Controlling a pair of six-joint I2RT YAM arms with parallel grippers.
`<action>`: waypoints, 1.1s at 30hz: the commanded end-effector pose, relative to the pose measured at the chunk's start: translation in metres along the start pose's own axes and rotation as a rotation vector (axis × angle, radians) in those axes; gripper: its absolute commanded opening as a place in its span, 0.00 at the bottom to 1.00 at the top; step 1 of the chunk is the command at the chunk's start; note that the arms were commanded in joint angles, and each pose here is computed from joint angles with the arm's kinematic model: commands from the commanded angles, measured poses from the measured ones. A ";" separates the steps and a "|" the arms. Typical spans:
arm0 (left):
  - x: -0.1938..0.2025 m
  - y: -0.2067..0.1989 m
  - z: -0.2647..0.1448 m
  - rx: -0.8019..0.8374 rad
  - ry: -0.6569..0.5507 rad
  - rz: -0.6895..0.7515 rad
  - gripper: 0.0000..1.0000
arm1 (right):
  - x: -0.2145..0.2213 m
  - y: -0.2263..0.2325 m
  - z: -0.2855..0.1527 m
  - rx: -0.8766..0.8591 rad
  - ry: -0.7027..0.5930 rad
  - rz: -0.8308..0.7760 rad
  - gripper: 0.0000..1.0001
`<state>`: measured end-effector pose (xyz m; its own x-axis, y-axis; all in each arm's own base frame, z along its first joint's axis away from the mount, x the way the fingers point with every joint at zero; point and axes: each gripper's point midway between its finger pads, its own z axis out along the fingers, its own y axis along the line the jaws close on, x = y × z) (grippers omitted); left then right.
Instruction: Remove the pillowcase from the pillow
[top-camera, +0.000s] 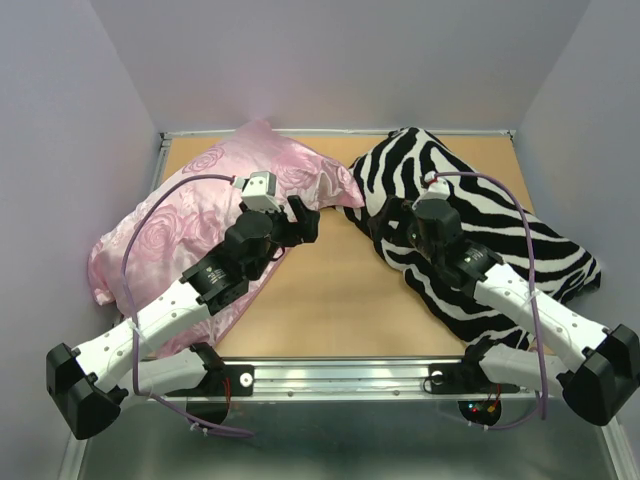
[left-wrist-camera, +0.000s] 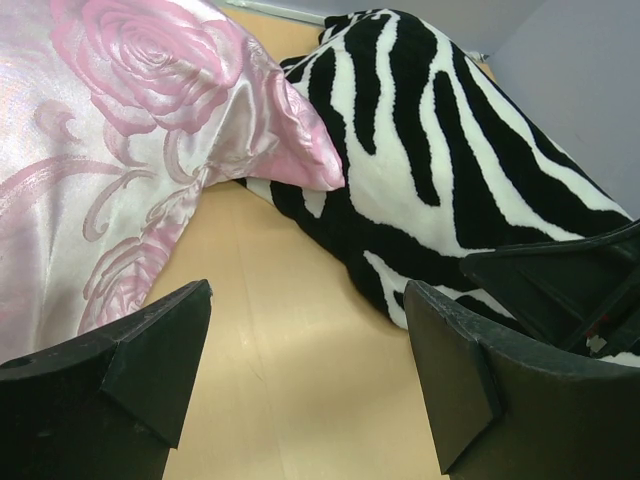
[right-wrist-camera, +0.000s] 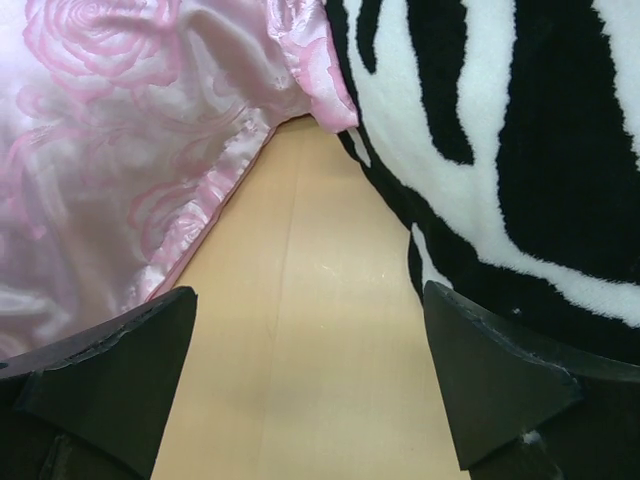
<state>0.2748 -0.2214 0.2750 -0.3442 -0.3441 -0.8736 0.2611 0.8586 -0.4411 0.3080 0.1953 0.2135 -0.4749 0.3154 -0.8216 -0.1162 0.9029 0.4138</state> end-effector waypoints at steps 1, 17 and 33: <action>-0.019 0.004 -0.006 -0.024 -0.063 -0.007 0.90 | -0.011 0.012 -0.009 -0.078 -0.047 -0.019 1.00; -0.048 0.087 -0.013 -0.612 -0.186 -0.035 0.99 | 0.000 0.028 -0.007 -0.159 0.018 -0.015 1.00; -0.046 0.177 0.094 -0.814 0.035 0.093 0.99 | 0.010 0.048 0.019 -0.201 0.089 -0.007 1.00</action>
<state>0.4030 -0.0874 0.2102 -0.3705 -0.2767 -0.8867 -0.4743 0.8771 -0.0755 0.2996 0.2291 0.1730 -0.6159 0.2144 -0.7581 -0.2223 0.8759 0.4283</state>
